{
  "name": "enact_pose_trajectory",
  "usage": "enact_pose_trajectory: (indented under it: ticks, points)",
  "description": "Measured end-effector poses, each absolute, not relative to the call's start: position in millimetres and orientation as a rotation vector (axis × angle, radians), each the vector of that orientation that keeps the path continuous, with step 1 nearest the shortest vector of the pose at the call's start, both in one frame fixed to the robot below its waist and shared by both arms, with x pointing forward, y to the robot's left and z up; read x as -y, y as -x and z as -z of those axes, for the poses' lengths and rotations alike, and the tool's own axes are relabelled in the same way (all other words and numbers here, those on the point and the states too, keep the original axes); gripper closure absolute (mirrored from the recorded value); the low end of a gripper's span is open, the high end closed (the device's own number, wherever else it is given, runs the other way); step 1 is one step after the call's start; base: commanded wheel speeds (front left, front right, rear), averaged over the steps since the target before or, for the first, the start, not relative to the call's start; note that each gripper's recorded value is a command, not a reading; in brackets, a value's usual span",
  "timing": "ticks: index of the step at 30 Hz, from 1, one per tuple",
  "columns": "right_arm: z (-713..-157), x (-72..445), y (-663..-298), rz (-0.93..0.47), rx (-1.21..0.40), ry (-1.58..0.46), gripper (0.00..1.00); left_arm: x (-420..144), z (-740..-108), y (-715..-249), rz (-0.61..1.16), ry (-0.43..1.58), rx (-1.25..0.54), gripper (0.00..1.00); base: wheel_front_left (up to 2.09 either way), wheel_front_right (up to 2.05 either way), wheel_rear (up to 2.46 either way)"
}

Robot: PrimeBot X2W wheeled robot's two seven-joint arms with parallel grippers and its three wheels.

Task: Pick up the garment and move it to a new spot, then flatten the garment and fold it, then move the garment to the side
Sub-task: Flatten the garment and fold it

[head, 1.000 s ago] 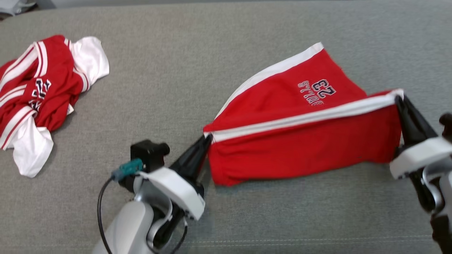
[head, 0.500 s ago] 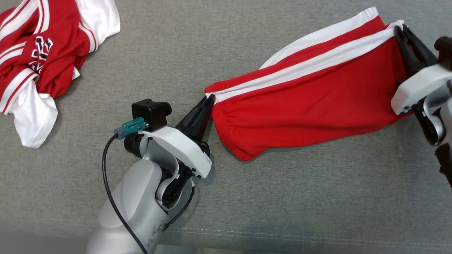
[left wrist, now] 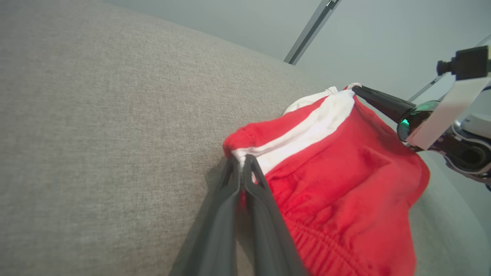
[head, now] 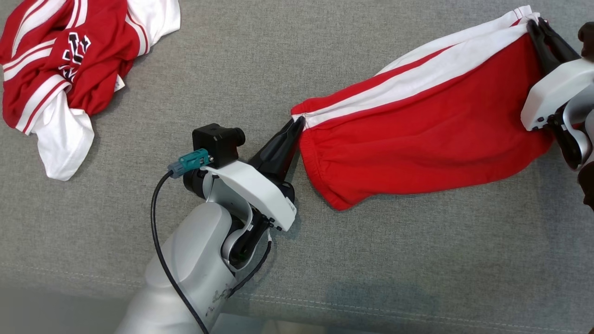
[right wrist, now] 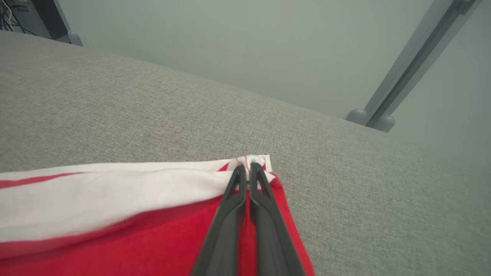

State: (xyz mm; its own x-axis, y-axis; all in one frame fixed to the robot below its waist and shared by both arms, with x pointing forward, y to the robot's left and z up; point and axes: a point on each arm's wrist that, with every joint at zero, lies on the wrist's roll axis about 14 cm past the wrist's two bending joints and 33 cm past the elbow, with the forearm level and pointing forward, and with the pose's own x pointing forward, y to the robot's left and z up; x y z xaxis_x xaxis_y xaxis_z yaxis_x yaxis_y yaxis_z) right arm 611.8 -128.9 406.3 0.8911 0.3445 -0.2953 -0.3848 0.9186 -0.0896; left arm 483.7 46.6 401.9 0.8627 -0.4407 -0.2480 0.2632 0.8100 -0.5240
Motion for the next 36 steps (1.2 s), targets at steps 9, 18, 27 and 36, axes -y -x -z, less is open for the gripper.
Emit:
enact_pose_trajectory:
  ticks: [9,18,27,36]
  points:
    - [-419.7,123.2,-613.8,-0.395,-0.255,0.128,0.00,-52.4,-410.3,-495.9,0.347,0.470,-0.300,0.00,0.00,0.00,0.00]
    - [-477.7,121.4,-606.2,-0.409,-0.086,0.101,0.00,-68.2,-431.5,-499.7,0.288,0.419,-0.207,0.00,0.00,0.00,0.00]
    - [-500.5,139.9,-563.8,-0.318,0.007,-0.020,0.00,-101.4,-468.4,-480.5,0.174,0.403,-0.060,0.00,0.00,0.00,0.00]
    - [-503.9,154.8,-497.6,-0.224,0.046,-0.117,0.00,-125.9,-486.5,-436.2,0.103,0.331,0.006,0.00,0.00,0.00,0.00]
